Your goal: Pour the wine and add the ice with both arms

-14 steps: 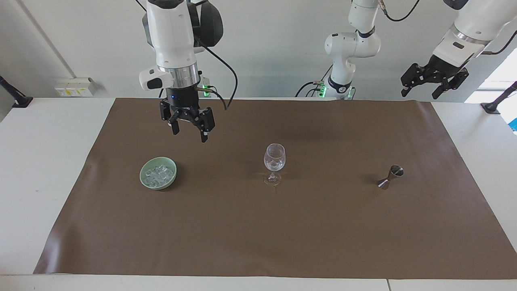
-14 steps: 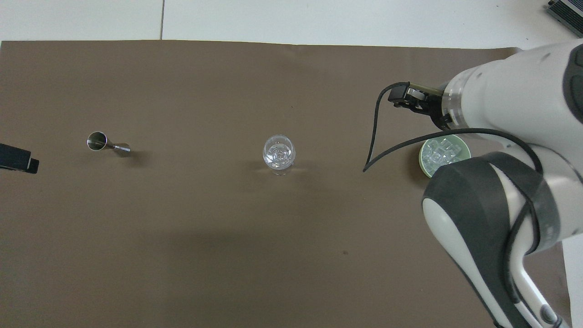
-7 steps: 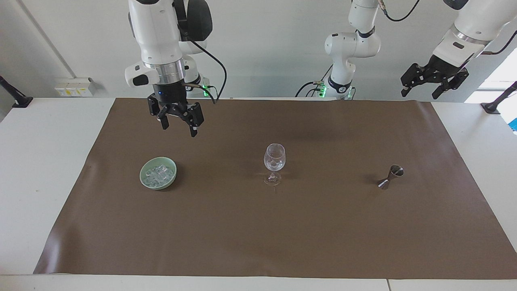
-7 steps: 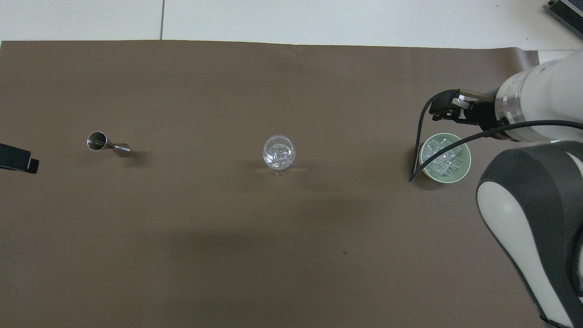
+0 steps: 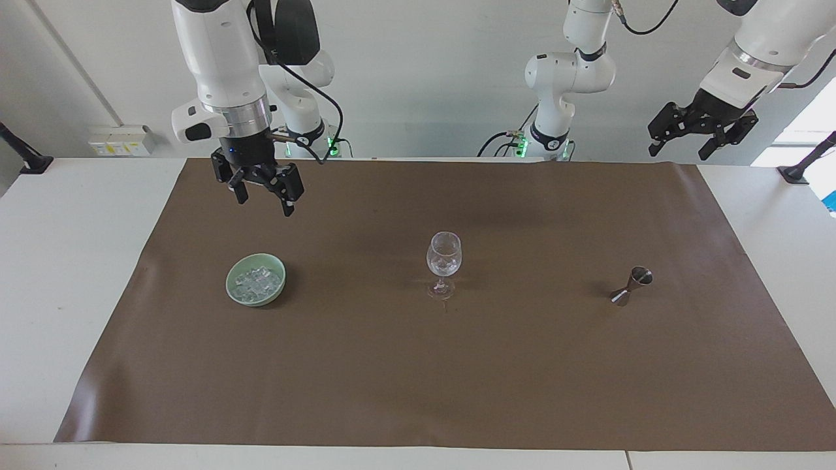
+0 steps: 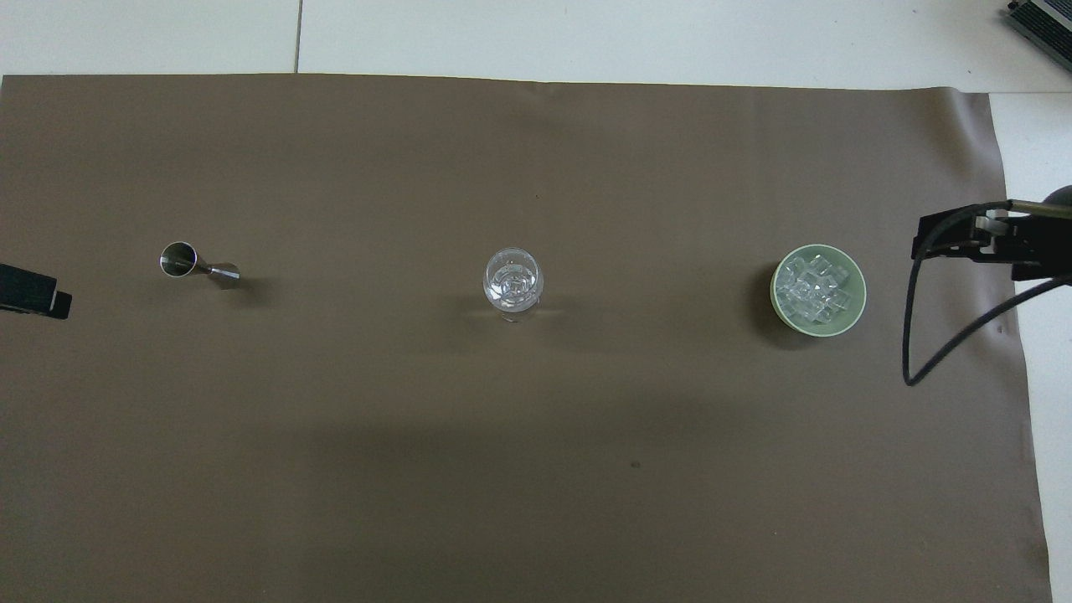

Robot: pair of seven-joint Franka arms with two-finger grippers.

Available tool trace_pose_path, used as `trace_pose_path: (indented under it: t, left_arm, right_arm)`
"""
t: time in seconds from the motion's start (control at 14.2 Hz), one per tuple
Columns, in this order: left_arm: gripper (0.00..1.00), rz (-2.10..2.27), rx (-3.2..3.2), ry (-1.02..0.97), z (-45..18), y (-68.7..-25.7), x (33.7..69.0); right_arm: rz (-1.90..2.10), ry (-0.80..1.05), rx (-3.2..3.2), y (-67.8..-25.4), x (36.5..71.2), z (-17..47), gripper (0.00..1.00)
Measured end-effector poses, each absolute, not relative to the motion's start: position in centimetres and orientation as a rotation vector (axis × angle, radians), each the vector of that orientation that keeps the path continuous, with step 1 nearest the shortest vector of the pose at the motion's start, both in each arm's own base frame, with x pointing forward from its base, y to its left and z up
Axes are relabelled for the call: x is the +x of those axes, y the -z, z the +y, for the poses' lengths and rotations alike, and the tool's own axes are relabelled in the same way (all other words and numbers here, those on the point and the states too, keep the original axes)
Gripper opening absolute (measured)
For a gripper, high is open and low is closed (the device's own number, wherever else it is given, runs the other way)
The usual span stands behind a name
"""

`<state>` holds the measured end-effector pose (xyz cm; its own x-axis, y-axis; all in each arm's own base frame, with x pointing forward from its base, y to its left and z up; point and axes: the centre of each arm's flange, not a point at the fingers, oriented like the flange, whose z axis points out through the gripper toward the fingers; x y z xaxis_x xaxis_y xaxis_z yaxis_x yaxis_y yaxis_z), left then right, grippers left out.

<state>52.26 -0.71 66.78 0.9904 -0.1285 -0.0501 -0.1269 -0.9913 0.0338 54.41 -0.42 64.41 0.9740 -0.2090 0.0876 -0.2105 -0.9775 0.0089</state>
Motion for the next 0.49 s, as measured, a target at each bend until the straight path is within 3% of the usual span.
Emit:
trace_pose_path:
  t: [0.28,0.49]
  left_arm:
    - [1.0,-0.199,3.104,0.081,-0.7,-66.8,52.3]
    - [1.0,-0.199,3.104,0.081,-0.7,-66.8,52.3]
  right_arm:
    - [-0.292,-0.09,3.116,-65.8,52.4,-2.3,1.0]
    - [-0.289,-0.124,3.12,-64.1,52.3,-2.3,1.0]
